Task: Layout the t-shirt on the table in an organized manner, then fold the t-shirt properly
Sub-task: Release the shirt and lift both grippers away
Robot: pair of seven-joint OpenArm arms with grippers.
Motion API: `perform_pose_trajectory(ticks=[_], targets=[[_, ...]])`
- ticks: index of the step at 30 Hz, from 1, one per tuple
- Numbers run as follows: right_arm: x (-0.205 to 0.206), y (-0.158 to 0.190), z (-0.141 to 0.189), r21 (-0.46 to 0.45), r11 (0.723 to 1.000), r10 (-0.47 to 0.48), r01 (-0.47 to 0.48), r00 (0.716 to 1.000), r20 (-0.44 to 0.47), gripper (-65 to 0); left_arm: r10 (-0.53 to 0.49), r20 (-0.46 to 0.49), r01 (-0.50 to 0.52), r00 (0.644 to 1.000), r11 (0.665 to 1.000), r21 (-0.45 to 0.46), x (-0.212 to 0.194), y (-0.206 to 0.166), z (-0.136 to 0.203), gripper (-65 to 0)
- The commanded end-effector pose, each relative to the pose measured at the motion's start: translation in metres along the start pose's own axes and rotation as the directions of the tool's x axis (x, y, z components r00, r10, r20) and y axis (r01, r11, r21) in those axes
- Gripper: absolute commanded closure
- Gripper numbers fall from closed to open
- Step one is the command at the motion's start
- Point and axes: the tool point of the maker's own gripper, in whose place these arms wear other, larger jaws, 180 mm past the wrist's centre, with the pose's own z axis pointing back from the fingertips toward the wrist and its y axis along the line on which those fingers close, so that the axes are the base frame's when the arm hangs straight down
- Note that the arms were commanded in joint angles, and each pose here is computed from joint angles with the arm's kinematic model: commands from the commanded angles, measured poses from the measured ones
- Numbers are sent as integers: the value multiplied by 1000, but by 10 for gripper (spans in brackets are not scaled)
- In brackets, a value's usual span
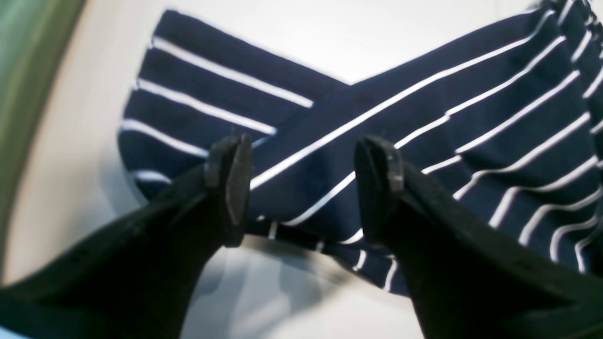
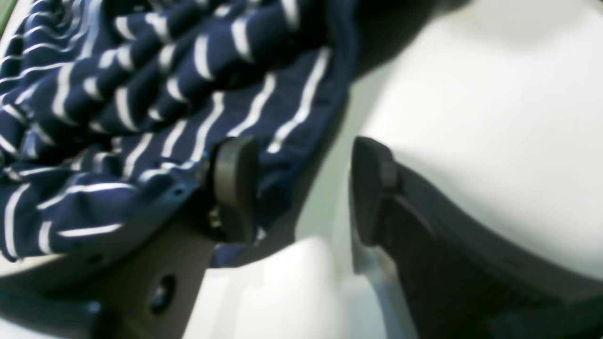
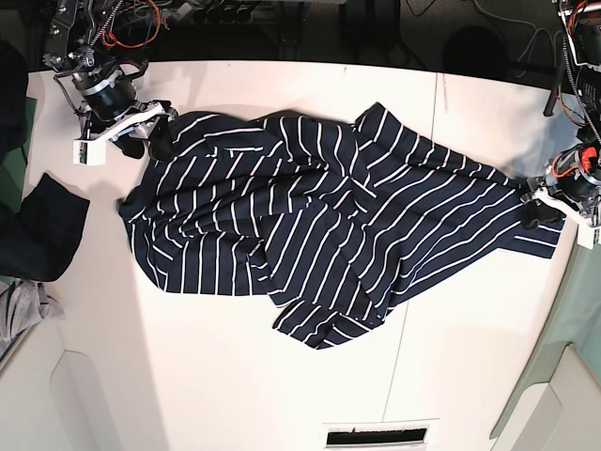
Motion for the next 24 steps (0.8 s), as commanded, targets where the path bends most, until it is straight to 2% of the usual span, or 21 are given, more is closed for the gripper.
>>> perform_pose_trajectory(ticks=[1,5,6,7,8,10,12,15,18,21,24], targets=[[14,5,-2,19,1000,-5,4,999,50,-314,-5,45,5,999,1000,6,15,4,1,-369],[15,16,-14,59,998,-29,27,998,48,-314,33,1,-33,999,999,12,-10,3,-7,-366],[13,22,-19,73,997,-34,31,999,39,-312,38,-10,-37,999,999,15,-15,3,-9,-341],[11,28,-24,88,996,-35,32,999,31,-312,40,-13,-40,999,999,17,-19,3,-10,-277],[8,34,-28,103,994,-34,31,999,20,-304,36,-13,-35,999,999,20,-21,3,-11,-184],[4,50,-36,136,990,-20,19,1000,3,-190,27,-11,-27,1000,999,24,-22,3,-11,0],[8,61,-40,163,987,-10,6,1000,23,0,23,-1,-23,1000,999,28,-16,6,-9,0],[31,72,-38,217,975,22,-42,995,93,0,28,61,-30,998,999,20,8,14,-3,0],[79,68,-27,195,976,52,-96,975,217,0,-22,133,25,991,999,-23,46,13,10,0],[142,56,-3,127,975,124,-181,924,362,0,-86,210,97,974,995,-39,89,11,28,0],[192,37,20,38,965,216,-258,875,434,0,-105,270,125,957,990,-60,124,1,47,0]])
